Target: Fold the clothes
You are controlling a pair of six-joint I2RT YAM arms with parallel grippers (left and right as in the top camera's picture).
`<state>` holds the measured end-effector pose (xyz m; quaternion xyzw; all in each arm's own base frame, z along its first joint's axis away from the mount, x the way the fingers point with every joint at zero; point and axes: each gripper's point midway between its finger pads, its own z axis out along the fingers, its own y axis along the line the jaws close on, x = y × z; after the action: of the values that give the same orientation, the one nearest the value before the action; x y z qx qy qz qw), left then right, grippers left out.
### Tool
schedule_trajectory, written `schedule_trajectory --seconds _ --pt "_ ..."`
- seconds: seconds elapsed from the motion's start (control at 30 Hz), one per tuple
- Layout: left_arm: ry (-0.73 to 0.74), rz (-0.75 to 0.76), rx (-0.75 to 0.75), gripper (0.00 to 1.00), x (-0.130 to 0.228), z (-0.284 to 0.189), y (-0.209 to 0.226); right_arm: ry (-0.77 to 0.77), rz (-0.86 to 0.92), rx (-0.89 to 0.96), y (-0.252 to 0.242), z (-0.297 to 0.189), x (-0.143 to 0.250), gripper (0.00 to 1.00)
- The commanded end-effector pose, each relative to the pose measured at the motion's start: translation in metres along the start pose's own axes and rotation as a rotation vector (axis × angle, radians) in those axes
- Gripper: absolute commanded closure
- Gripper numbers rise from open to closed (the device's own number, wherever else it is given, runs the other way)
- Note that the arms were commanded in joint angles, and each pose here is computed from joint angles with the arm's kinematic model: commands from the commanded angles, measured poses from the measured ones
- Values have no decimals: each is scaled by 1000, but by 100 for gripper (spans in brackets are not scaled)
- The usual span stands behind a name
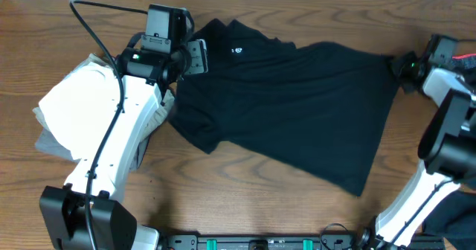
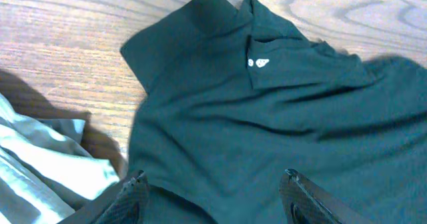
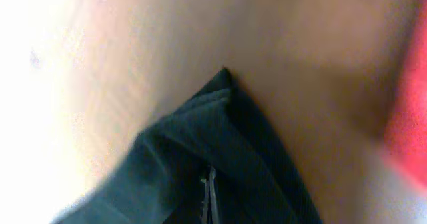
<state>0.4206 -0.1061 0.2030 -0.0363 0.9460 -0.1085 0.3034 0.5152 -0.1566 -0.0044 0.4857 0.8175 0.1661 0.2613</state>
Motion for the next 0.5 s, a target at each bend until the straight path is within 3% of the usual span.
schedule_trajectory --seconds 0.0,0.1,0.23,0.47 --pt "-19 13 6 34 -4 -7 -2 72 56 131 -42 52 18 99" --pt "-19 14 5 34 -4 -7 -2 53 3 86 -14 53 -10 99" --pt "-19 14 5 34 -4 -7 -2 19 -138 2 27 21 -55 99" --pt "-18 18 5 34 -4 -7 -1 139 -417 -302 100 -90 -69 73"
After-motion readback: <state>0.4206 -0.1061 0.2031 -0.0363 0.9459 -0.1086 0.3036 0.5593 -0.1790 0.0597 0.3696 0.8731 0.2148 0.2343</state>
